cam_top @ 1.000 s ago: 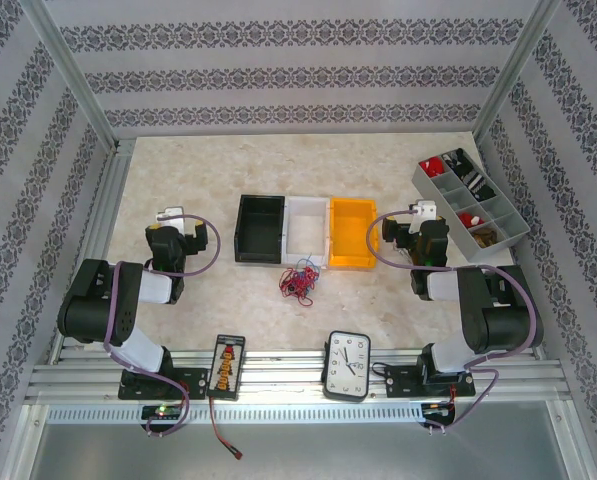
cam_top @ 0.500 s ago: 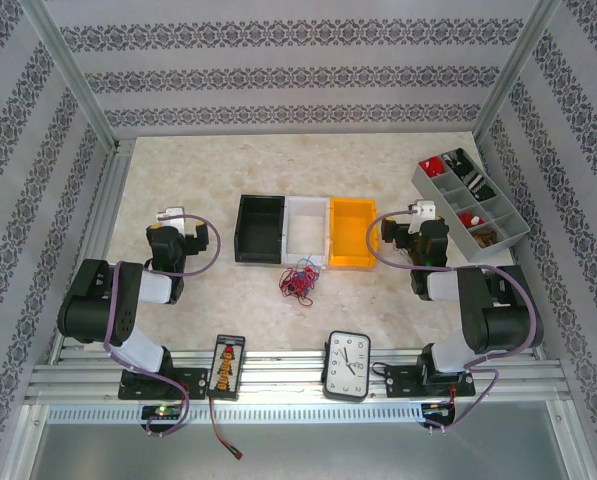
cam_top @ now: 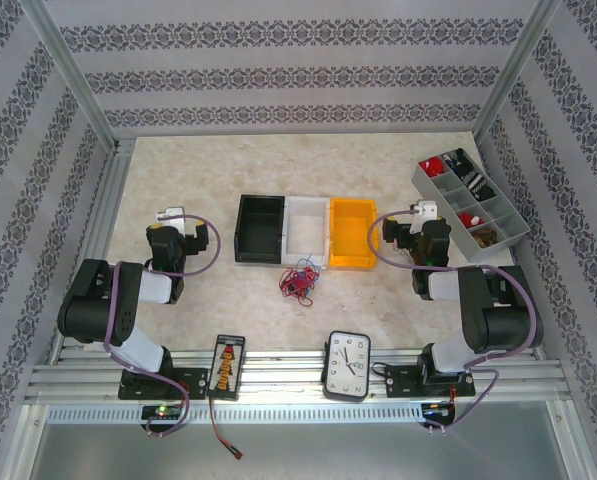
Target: Untangle the cables
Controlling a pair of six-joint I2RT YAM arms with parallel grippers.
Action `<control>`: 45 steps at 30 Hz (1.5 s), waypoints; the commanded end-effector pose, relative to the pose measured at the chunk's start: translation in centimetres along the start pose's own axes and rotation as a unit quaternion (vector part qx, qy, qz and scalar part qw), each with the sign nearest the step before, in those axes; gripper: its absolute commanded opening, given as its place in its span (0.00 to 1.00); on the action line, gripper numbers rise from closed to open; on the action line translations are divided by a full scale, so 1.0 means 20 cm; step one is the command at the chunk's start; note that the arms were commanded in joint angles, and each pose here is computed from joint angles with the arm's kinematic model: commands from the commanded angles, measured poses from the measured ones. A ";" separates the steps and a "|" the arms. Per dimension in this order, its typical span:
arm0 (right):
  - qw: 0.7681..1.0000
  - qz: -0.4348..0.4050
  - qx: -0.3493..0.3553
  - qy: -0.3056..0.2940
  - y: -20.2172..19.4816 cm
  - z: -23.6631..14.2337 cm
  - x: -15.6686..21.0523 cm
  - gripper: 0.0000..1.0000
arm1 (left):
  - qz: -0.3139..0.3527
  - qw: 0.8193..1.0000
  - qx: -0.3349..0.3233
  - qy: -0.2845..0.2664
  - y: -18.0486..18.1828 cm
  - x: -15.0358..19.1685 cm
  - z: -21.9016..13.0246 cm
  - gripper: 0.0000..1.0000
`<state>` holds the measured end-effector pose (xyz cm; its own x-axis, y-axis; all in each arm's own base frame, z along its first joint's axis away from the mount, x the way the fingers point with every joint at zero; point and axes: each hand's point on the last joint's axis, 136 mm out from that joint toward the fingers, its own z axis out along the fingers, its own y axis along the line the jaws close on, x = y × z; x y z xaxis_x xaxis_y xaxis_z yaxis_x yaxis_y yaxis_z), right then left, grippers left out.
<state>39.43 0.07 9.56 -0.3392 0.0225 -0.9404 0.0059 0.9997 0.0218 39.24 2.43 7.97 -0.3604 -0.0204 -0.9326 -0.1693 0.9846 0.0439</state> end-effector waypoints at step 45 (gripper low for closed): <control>0.881 -0.043 -0.326 0.341 1.31 -0.64 0.36 0.72 | 0.125 0.881 0.367 0.273 -1.26 0.32 -0.75 0.60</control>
<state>25.18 25.78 7.55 -0.7871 -0.2780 -0.5507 -0.5074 0.7994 0.3217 26.36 -24.24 5.53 -0.7594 0.3240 -0.5642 0.5188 0.8249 -0.2244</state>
